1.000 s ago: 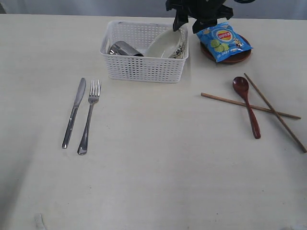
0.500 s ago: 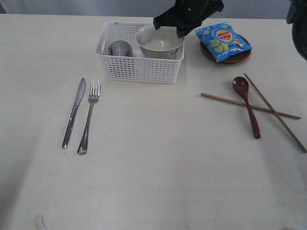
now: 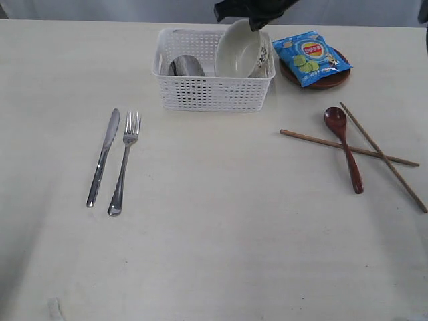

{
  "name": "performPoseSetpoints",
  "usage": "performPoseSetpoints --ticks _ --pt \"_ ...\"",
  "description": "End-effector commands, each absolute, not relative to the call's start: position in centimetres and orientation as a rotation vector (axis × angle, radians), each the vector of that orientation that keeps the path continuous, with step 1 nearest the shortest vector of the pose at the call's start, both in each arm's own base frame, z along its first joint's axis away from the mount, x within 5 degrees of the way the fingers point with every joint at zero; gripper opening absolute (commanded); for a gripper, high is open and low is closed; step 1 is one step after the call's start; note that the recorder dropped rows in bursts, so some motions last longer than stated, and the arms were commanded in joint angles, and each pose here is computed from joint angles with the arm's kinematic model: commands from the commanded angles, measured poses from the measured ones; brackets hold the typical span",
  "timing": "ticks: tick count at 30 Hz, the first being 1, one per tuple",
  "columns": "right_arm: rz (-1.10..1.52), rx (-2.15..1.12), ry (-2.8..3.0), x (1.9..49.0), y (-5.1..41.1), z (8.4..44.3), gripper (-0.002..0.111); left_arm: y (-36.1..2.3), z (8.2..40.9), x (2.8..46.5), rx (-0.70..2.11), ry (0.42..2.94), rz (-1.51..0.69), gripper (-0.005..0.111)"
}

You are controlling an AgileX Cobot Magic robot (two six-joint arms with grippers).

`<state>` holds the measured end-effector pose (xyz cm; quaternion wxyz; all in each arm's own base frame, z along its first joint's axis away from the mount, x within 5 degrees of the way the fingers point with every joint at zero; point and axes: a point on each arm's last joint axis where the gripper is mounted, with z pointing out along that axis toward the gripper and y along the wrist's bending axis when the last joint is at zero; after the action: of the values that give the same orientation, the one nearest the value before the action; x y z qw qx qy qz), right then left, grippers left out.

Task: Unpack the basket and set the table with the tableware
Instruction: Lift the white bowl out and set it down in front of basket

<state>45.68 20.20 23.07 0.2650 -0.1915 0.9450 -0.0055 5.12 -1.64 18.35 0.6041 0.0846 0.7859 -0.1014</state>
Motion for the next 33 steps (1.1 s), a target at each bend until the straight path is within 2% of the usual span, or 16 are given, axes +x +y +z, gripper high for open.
performPoseSetpoints --ticks 1,10,14,21,27,33 --pt "-0.014 -0.493 2.436 45.4 19.6 27.5 -0.001 -1.7 18.3 5.1 0.201 1.817 -0.238 0.0" --pt "0.043 -0.553 2.478 42.6 18.8 32.5 -0.001 -1.7 18.3 5.1 0.201 1.817 -0.238 0.0" --pt "0.226 -0.709 2.58 40.3 19.5 33.3 -0.001 -1.7 18.3 5.1 0.201 1.817 -0.238 0.0" --pt "0.651 -0.797 2.511 38.8 21.8 34.4 -0.001 -1.7 18.3 5.1 0.201 1.817 -0.238 0.0" --pt "0.77 -0.865 2.578 38.0 22.3 31.3 -0.001 -1.7 18.3 5.1 0.201 1.817 -0.238 0.0" --pt "0.965 -0.96 2.67 36.2 22.6 26.1 -0.001 -1.7 18.3 5.1 0.201 1.817 -0.238 0.0"
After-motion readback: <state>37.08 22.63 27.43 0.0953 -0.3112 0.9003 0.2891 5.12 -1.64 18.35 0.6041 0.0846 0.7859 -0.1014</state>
